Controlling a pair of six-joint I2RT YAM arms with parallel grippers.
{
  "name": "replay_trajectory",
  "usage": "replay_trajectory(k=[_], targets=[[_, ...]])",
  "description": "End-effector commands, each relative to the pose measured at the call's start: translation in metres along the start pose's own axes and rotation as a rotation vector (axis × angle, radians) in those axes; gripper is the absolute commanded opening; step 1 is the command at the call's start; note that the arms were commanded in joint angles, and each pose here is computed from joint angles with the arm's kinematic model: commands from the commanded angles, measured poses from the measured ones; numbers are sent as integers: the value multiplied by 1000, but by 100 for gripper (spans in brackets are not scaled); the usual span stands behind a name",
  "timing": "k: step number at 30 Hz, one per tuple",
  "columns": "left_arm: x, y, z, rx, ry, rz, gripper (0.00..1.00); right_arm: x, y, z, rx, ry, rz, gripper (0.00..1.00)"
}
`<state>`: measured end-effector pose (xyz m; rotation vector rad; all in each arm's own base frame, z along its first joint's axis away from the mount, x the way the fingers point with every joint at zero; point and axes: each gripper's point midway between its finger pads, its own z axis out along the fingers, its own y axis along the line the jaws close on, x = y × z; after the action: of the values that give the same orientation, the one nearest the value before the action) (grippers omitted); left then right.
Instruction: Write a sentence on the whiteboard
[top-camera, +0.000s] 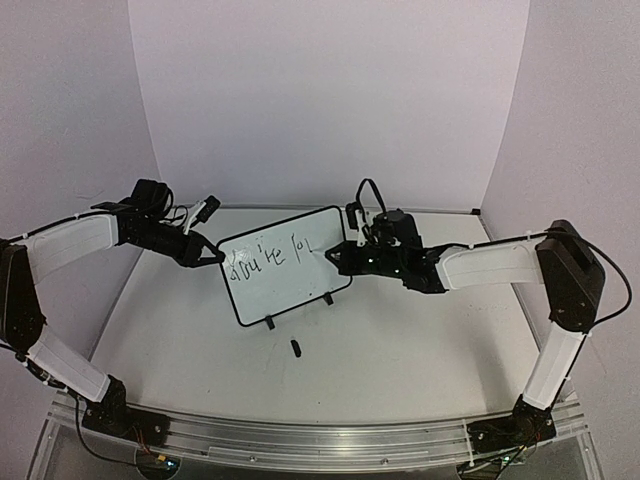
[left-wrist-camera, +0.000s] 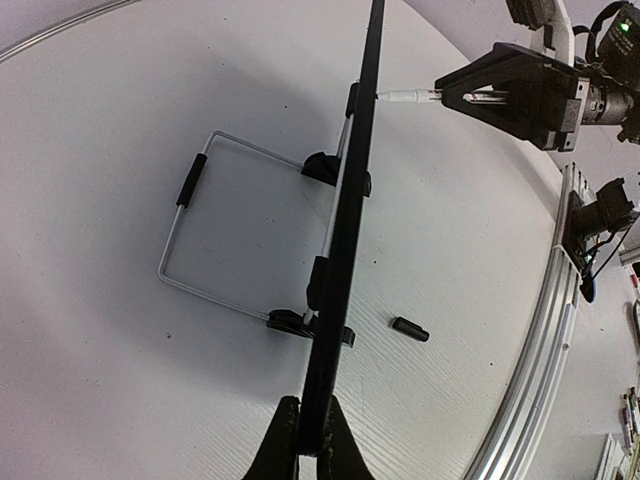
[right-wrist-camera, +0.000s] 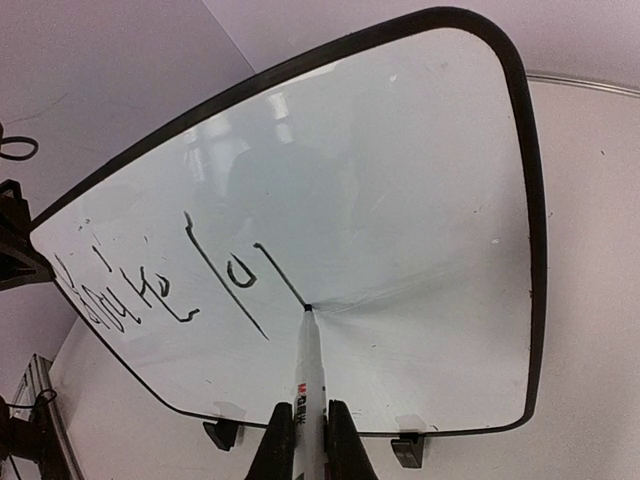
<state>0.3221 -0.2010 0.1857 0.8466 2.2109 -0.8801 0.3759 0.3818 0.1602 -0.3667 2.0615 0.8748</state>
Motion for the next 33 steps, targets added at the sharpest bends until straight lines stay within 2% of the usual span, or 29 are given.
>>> replay_trajectory(k=[1, 15, 33], targets=[[0, 21, -1, -105, 26, 21, 0, -47, 12, -12, 1, -118, -25, 0], [-1, 21, -2, -107, 25, 22, 0, -64, 23, -26, -31, -160, -47, 0], [0, 22, -1, -107, 28, 20, 0, -34, 5, -12, -21, -88, -4, 0]])
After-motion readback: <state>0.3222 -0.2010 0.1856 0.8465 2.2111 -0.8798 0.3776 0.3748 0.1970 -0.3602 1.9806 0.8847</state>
